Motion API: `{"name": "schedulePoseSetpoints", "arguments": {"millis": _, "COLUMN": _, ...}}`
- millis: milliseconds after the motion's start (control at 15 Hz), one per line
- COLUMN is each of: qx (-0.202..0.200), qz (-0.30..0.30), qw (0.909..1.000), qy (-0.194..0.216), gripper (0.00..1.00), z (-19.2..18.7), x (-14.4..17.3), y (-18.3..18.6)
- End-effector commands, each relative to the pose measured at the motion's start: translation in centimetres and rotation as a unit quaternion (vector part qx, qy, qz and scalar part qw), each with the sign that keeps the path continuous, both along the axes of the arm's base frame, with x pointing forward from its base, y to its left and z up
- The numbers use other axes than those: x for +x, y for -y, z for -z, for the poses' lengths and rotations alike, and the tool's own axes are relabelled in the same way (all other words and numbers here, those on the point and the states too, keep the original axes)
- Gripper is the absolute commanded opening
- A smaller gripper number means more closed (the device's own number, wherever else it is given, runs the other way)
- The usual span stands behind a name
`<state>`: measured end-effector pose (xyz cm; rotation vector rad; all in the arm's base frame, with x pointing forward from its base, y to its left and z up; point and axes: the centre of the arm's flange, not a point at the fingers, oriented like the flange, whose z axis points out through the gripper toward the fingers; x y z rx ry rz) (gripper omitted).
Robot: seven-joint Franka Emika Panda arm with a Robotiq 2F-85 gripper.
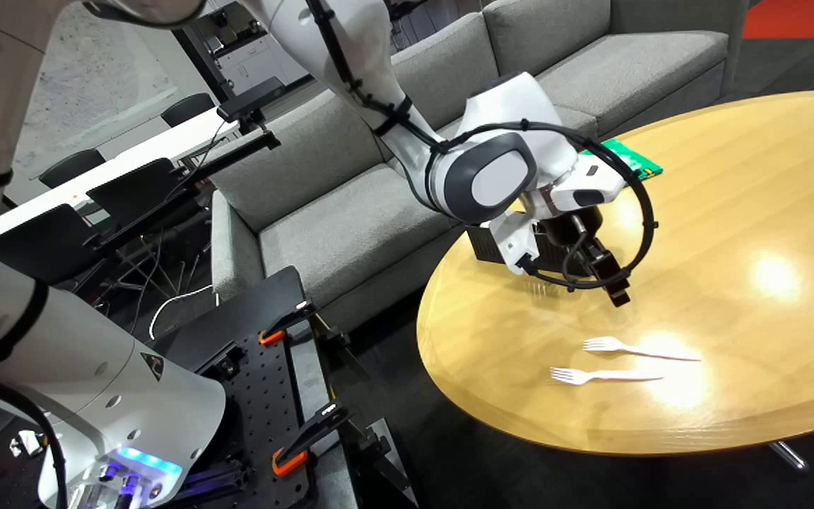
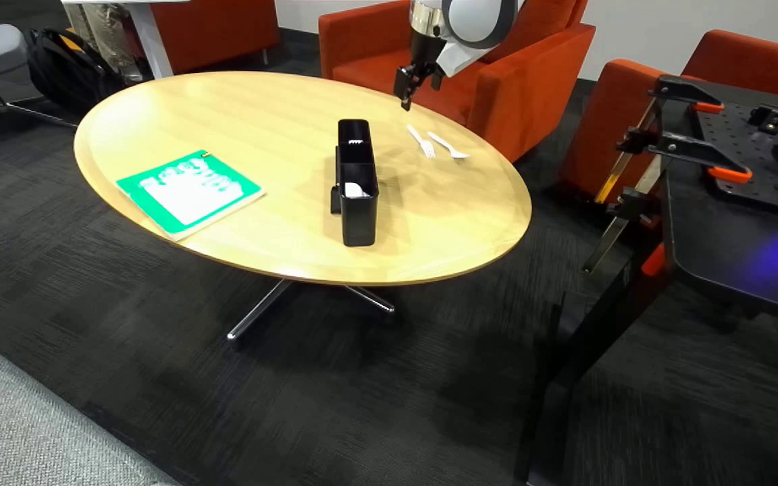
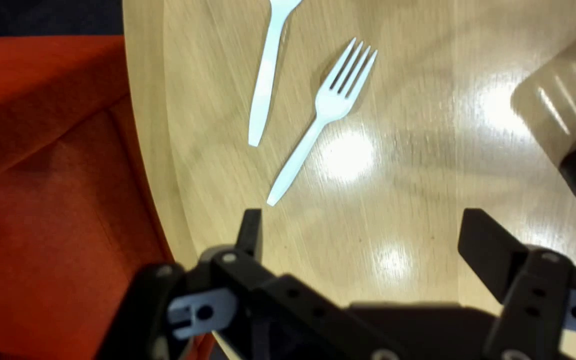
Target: Remove a fork from the cutlery holder
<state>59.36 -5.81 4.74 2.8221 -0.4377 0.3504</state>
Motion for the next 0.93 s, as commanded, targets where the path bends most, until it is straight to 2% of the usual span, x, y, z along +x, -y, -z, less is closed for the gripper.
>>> {"name": "schedulePoseSetpoints", "arguments": {"millis": 0, "qx": 0.038, "qz": -0.033, "qw": 0.9987, "qy": 0.002, "gripper": 1.00, "z": -6.4, "x": -3.2, "y": -0.3}}
{"name": "schedulePoseSetpoints", "arguments": {"millis": 467, "qx": 0.114, "qz": -0.114, "qw": 0.9870, "qy": 0.007, "gripper": 1.00, "z": -13.1, "x": -6.1, "y": -2.5}}
{"name": "schedulePoseSetpoints", "arguments": {"millis": 867, "qx": 0.156, "qz": -0.157, "qw": 0.9752, "qy": 0.007, "gripper": 1.00, "z": -14.3, "x": -8.0, "y": -3.7}}
